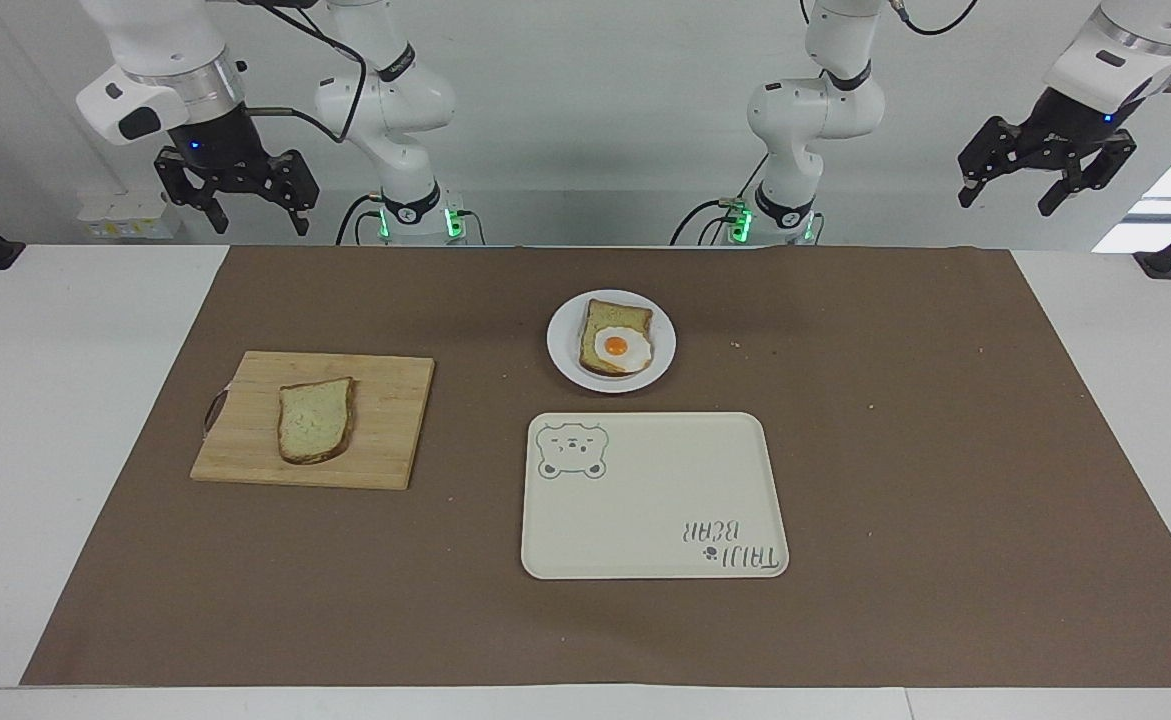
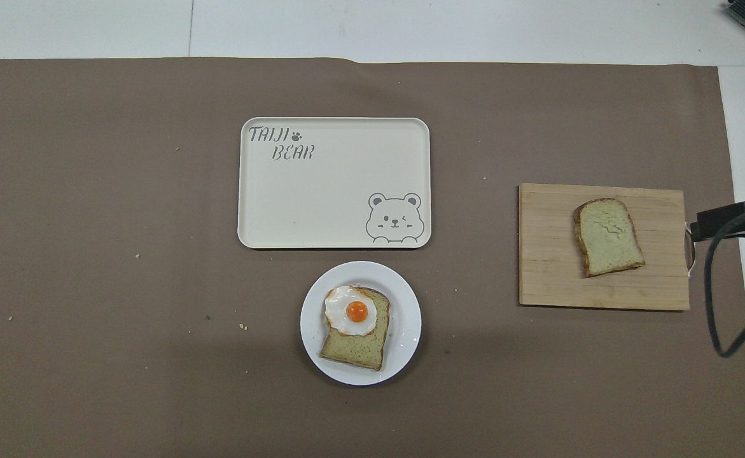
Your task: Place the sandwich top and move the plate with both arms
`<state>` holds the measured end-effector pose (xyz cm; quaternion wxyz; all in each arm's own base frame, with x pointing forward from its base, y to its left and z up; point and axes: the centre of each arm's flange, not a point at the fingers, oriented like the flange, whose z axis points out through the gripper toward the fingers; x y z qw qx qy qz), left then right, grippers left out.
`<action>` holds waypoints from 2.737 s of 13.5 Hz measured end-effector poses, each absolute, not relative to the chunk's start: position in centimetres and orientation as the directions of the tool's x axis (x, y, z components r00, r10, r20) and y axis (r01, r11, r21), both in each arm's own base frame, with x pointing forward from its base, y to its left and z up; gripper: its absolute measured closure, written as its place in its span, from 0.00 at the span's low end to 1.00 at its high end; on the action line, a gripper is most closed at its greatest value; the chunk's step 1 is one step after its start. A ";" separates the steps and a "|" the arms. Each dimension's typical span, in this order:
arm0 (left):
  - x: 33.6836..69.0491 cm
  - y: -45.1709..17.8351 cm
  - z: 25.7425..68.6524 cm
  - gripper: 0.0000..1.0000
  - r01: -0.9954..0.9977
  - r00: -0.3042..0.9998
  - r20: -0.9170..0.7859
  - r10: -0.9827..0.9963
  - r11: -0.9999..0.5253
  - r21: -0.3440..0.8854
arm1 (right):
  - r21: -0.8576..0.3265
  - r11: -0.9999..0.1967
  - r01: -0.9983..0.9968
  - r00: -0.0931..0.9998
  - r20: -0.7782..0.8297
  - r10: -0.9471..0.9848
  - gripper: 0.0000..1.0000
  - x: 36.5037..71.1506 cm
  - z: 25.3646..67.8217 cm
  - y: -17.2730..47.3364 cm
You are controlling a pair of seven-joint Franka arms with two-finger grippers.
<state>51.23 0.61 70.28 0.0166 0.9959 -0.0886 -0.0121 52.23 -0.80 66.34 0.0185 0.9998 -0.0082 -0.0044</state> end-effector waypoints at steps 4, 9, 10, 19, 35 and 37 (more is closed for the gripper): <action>51.2 0.6 70.3 0.00 -0.176 0.984 -0.021 -0.177 -0.984 0.035 | 0.036 -0.999 -0.015 1.000 -0.012 -0.015 0.00 52.2 66.2 -0.7; 51.2 0.6 70.3 0.00 -0.176 0.984 -0.021 -0.177 -0.984 0.035 | 0.035 -0.999 -0.014 1.000 -0.027 -0.015 0.00 51.9 65.5 -0.7; 51.2 0.6 70.3 0.00 -0.176 0.984 -0.021 -0.177 -0.984 0.035 | 0.035 -0.999 -0.014 1.000 -0.025 -0.015 0.00 51.9 65.6 -0.7; 51.2 0.6 70.3 0.00 -0.176 0.984 -0.021 -0.177 -0.984 0.035 | 0.034 -0.999 -0.014 1.000 -0.022 -0.014 0.00 51.9 65.6 -0.7; 51.2 0.6 70.3 0.00 -0.176 0.984 -0.021 -0.177 -0.984 0.035 | 0.036 -0.998 0.052 0.998 0.029 0.053 0.00 54.0 58.6 -3.1; 51.2 0.6 70.3 0.00 -0.176 0.984 -0.021 -0.177 -0.984 0.035 | 0.040 -0.995 0.090 0.996 0.022 0.091 0.00 55.1 54.8 -3.2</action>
